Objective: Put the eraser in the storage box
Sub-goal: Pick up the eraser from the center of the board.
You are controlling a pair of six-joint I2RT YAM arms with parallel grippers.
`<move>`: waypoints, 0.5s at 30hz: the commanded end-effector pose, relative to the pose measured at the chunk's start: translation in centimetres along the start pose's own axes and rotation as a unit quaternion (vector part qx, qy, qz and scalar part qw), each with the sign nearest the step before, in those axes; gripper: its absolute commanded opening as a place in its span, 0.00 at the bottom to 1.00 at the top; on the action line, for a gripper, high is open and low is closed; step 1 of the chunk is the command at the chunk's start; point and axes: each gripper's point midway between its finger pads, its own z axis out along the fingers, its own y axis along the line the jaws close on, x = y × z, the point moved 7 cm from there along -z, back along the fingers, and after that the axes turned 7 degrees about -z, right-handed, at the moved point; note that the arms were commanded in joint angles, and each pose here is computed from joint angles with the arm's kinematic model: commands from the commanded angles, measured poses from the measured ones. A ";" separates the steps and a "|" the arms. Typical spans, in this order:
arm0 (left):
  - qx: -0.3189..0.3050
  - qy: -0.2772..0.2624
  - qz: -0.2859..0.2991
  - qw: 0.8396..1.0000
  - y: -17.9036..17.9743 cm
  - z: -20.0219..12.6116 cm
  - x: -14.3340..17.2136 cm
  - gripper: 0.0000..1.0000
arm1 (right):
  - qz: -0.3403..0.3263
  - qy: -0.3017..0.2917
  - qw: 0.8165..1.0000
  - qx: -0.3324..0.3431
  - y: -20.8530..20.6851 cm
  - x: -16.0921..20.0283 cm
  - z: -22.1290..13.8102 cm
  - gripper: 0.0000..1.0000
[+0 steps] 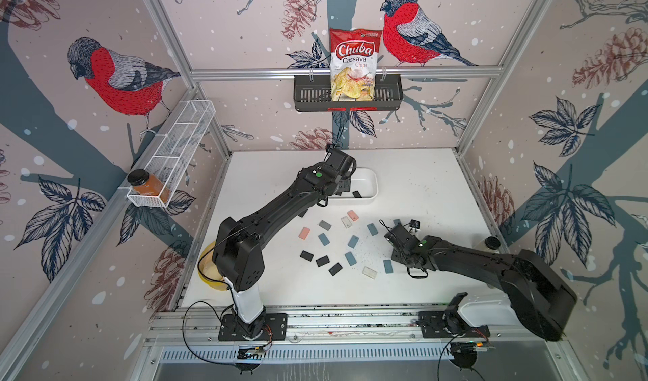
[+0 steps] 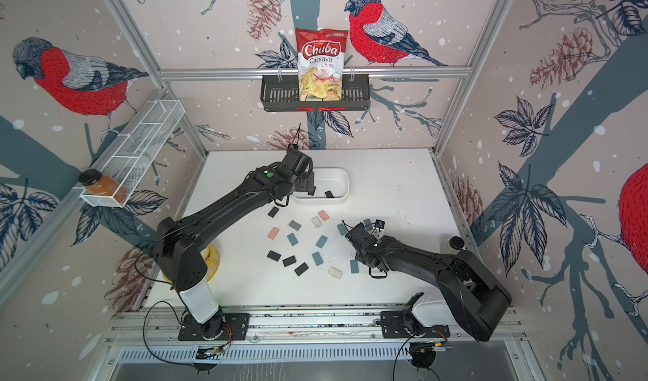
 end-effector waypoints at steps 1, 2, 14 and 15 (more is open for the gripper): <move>0.001 -0.006 -0.005 1.000 0.7 -0.3 0.7 0.97 | 0.001 0.007 1.000 -0.016 0.5 0.1 0.1 0.50; -0.003 -0.005 -0.004 1.000 1.1 -0.4 1.2 0.97 | 0.000 0.007 1.000 -0.016 0.5 0.1 0.1 0.49; -0.034 0.008 -0.014 0.999 5.7 -1.0 7.2 0.97 | -0.003 0.004 1.000 -0.013 0.2 0.0 0.1 0.42; -0.034 0.003 -0.018 0.999 5.9 -1.0 7.4 0.97 | -0.003 0.006 1.000 -0.014 0.2 0.0 0.2 0.41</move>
